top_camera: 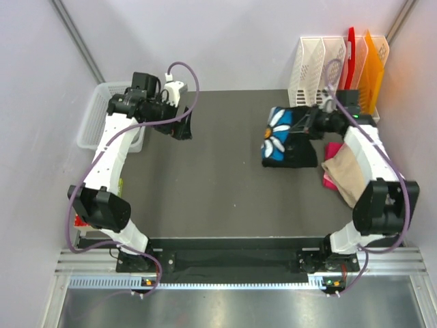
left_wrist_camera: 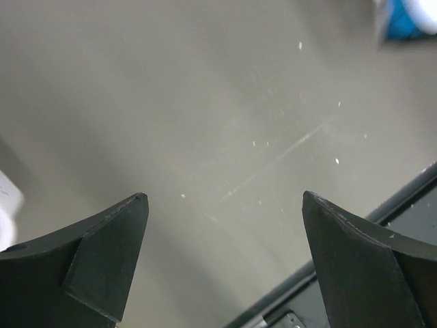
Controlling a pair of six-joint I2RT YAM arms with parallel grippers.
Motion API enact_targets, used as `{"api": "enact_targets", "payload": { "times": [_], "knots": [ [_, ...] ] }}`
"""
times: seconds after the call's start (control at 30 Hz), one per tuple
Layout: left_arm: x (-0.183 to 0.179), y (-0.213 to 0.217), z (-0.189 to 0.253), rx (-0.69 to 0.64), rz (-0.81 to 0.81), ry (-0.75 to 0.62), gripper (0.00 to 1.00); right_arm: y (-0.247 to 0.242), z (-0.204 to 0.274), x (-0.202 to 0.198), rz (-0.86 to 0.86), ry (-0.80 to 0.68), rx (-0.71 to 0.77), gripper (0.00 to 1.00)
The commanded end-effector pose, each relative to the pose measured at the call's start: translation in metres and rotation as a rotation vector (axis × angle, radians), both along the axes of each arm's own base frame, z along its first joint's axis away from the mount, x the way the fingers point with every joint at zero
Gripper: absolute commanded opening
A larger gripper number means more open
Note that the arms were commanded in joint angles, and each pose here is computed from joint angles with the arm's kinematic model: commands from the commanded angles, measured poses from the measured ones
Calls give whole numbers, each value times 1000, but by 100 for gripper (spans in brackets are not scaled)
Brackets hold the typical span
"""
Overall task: Fold and stack the t-shirts
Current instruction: Put the neatly folded tshirt into the corner of the board with the right arm
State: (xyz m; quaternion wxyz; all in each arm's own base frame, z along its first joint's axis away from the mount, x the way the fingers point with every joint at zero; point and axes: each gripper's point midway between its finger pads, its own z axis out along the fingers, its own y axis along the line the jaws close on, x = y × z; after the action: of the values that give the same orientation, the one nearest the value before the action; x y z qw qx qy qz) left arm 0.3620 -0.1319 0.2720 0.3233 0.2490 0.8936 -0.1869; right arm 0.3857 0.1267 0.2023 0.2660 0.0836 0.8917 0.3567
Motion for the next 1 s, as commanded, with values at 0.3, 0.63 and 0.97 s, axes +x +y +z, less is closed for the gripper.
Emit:
{"api": "enact_targets", "payload": {
  "times": [0.3, 0.63, 0.97],
  "knots": [
    [-9, 7, -36, 30, 10, 105, 99, -116, 20, -65, -405, -19, -186, 0],
    [1, 9, -58, 59, -42, 123, 99, -175, 28, -73, -610, -15, -320, 0],
    [4, 15, -69, 50, -54, 124, 99, -242, 32, -55, -774, 45, -347, 0]
  ]
}}
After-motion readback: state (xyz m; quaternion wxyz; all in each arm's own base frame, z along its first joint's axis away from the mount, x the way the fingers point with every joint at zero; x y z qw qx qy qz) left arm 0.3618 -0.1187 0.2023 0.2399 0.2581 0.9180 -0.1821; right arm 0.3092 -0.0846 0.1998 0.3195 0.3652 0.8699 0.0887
